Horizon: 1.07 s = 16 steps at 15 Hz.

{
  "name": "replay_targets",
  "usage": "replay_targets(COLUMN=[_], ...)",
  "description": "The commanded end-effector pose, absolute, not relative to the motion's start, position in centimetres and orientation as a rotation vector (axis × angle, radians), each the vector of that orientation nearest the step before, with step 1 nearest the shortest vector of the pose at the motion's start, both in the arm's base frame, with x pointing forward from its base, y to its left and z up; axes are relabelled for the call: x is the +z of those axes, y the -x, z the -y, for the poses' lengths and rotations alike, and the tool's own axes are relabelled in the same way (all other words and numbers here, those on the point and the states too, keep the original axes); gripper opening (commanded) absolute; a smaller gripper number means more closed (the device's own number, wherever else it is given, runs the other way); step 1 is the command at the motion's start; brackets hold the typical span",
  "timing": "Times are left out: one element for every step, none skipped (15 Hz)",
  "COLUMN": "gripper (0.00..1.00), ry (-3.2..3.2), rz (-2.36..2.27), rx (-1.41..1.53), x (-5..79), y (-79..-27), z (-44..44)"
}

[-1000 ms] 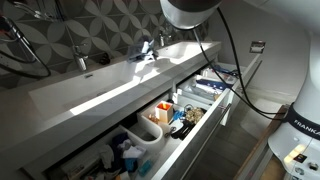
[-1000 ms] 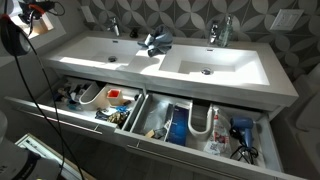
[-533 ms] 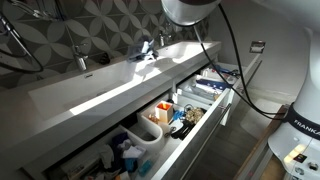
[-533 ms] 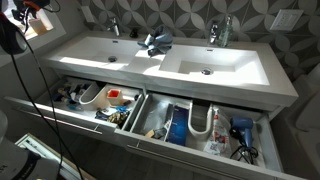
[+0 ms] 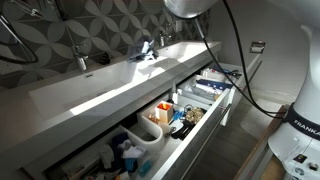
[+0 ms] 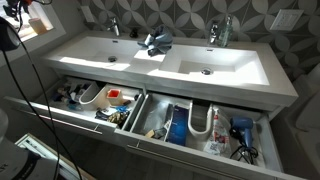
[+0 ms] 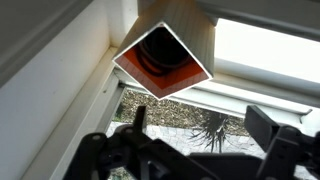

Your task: Place the pale object on the window sill

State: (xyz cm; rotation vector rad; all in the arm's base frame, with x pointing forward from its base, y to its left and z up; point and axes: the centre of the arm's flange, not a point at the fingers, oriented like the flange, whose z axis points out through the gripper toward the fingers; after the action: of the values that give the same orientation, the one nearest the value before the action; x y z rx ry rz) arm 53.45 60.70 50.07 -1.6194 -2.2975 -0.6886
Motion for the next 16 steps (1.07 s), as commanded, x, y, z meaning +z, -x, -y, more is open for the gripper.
replay_targets(gripper=[1.00,1.00,1.00,1.00,1.00,1.00,1.00,1.00,1.00,1.00,1.00,1.00,1.00,1.00,1.00,1.00], ry=[1.742,1.825,1.873,1.932,1.991,2.051,2.101,2.155,2.206,2.263,2.308,2.355,2.400,2.448,2.508,2.423], rz=[2.364,2.358,2.317,2.290,2.259,2.196,2.141,2.087,2.033,1.976,1.911,1.850,1.784,1.714,1.649,1.694], rx=[-0.668,-0.578,-0.526,-0.477,-0.434,-0.404,-0.366,-0.334,-0.299,-0.276,-0.250,-0.222,-0.208,-0.203,-0.203,-0.271], x=[55.9,57.3,58.3,59.6,60.6,62.0,63.1,64.2,65.1,66.1,67.0,67.8,68.6,69.5,70.6,71.0], y=[-50.8,-49.8,-49.3,-48.8,-48.4,-47.9,-47.5,-47.1,-46.9,-46.6,-46.5,-46.3,-46.1,-46.1,-46.4,-46.9], z=[-59.4,-58.3,-56.8,-55.7,-54.3,-52.7,-51.3,-49.6,-48.3,-46.8,-45.5,-44.2,-43.0,-42.0,-41.2,-40.8])
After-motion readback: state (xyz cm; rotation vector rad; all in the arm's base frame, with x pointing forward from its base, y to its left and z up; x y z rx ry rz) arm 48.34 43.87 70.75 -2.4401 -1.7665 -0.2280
